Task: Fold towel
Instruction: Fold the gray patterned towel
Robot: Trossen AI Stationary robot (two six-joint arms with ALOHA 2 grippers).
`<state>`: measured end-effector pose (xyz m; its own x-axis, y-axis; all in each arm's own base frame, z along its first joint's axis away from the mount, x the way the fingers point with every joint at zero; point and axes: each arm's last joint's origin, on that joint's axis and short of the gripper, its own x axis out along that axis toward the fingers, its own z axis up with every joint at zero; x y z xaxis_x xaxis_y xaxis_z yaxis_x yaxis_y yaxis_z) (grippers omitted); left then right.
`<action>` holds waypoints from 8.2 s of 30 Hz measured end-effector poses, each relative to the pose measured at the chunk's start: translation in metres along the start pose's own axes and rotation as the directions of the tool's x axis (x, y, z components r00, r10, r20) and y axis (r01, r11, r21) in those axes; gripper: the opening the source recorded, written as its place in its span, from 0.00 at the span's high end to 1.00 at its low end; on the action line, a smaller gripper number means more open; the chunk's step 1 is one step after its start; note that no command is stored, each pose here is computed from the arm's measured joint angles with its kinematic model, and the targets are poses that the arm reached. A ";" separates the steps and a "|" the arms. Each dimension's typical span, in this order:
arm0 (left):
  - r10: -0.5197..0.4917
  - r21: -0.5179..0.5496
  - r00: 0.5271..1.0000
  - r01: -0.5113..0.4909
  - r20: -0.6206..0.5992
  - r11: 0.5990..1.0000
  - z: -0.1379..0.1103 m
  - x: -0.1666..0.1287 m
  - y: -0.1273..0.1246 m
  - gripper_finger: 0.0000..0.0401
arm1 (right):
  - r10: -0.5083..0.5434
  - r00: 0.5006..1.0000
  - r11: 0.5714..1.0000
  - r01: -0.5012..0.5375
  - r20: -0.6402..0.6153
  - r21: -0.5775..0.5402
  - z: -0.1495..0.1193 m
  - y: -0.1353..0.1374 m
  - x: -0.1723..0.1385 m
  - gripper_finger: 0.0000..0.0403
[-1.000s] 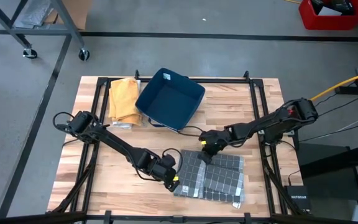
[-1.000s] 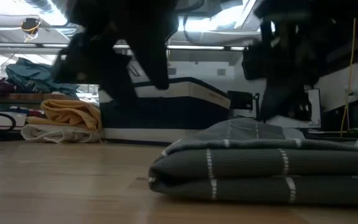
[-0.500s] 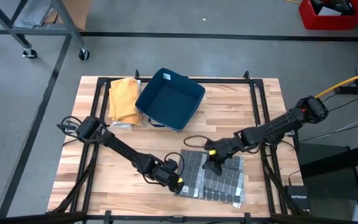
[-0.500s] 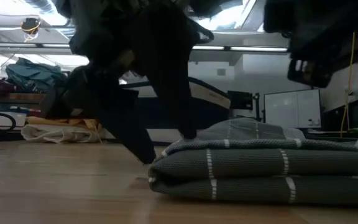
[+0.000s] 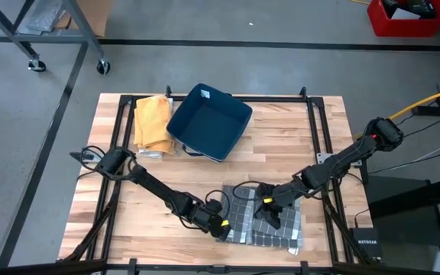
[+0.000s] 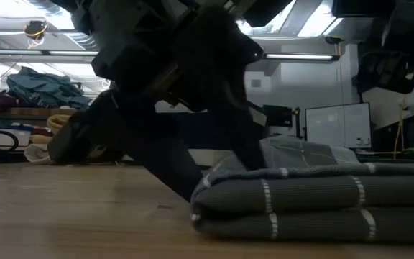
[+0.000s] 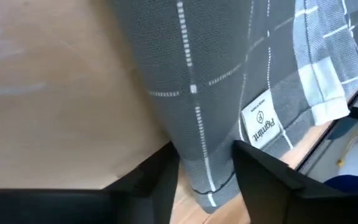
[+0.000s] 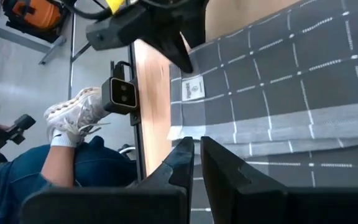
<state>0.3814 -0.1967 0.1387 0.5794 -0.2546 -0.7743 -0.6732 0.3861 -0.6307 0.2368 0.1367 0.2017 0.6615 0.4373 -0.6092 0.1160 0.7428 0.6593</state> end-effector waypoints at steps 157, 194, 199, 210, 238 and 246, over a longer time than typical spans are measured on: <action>0.316 0.570 0.921 -0.389 0.228 0.723 -0.078 -0.131 0.018 0.73 | -0.520 0.708 0.741 0.652 -0.477 0.160 0.009 -0.048 0.052 0.92; 0.271 0.656 0.858 -0.510 0.437 0.557 0.042 -0.086 0.052 0.73 | -0.329 0.939 0.943 0.333 -0.104 0.015 0.028 0.008 0.075 0.92; 0.288 0.682 0.890 -0.455 0.352 0.572 0.039 -0.084 0.056 0.73 | -0.337 0.909 0.932 0.360 -0.246 0.053 0.013 -0.010 0.099 0.92; 0.188 0.675 0.974 -0.221 0.123 0.704 0.022 -0.074 0.058 0.73 | -0.334 0.859 0.922 0.384 -0.388 0.056 0.006 -0.015 0.097 0.92; -0.210 0.811 0.932 -0.127 0.294 0.572 0.042 -0.075 0.020 0.73 | -0.658 0.635 0.753 0.553 -0.405 -0.356 0.000 -0.009 0.034 0.92; -0.260 0.817 0.915 -0.115 0.309 0.565 0.070 -0.044 0.027 0.73 | -0.629 0.722 0.769 0.525 -0.288 -0.364 0.012 0.022 0.023 0.92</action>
<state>0.3699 -0.1131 0.1598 0.8472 -0.0591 -0.5280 -0.0721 0.9718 -0.2246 0.2635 0.1567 0.2077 0.1913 -0.0060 -0.9815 0.1672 0.9856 0.0265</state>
